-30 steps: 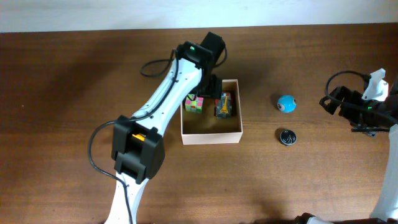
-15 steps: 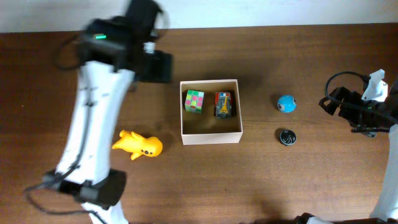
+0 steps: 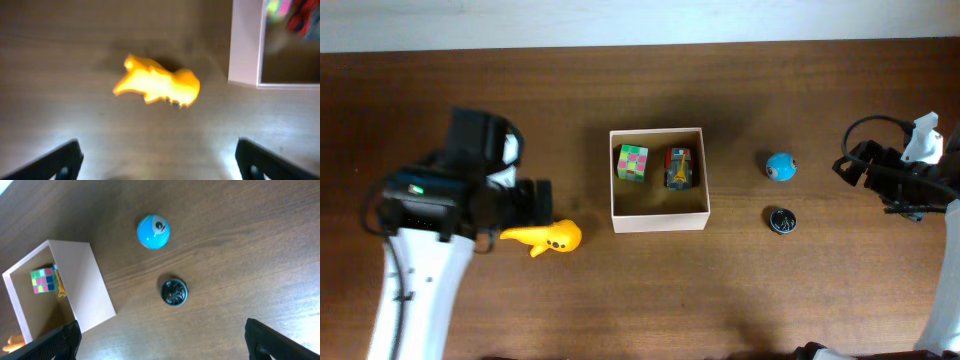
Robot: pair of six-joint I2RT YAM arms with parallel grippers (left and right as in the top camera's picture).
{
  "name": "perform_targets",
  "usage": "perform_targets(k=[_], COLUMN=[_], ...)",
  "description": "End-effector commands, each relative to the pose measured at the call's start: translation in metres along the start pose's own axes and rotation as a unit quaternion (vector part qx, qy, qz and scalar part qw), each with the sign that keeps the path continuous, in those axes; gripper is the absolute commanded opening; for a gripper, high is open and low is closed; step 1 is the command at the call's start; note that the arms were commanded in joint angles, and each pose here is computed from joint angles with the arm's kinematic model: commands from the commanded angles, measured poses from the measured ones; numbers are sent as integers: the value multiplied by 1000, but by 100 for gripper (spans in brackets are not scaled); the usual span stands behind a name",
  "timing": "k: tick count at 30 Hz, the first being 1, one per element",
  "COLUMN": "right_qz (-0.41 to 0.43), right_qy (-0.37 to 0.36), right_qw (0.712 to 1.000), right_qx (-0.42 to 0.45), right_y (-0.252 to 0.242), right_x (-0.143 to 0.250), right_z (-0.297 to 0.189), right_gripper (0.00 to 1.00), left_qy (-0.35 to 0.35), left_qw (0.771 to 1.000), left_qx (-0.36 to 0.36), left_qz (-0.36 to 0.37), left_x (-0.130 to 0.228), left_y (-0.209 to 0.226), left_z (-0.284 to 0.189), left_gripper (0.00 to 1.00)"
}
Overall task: Pack container
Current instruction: 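Move the left gripper down to the yellow plush fish and grasp it, then place the yellow fish into the front of the box and release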
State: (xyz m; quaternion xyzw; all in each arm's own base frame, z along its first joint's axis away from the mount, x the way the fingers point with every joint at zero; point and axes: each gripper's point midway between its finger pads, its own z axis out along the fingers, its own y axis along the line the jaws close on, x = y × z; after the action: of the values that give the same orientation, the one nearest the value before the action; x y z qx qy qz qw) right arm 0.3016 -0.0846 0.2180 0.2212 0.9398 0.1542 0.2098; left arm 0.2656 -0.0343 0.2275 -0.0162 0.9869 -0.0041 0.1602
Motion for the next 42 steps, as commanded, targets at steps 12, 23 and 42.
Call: perform_targets(k=[12, 23, 42], right_qz=[-8, -8, -8], right_qy=[-6, -6, -6], right_qw=[1000, 1000, 1000], right_qx=[-3, -3, -3], right_y=[4, 4, 4], right_x=[0, 0, 0], right_z=[-8, -8, -8], right_gripper=[99, 99, 99], left_qy=[44, 149, -30], left_qw=[998, 983, 996], left_qx=[29, 40, 88], left_qz=[40, 101, 0], left_x=[32, 64, -29], left_y=[-13, -22, -76], left_z=[158, 221, 24], left_gripper=[99, 71, 11])
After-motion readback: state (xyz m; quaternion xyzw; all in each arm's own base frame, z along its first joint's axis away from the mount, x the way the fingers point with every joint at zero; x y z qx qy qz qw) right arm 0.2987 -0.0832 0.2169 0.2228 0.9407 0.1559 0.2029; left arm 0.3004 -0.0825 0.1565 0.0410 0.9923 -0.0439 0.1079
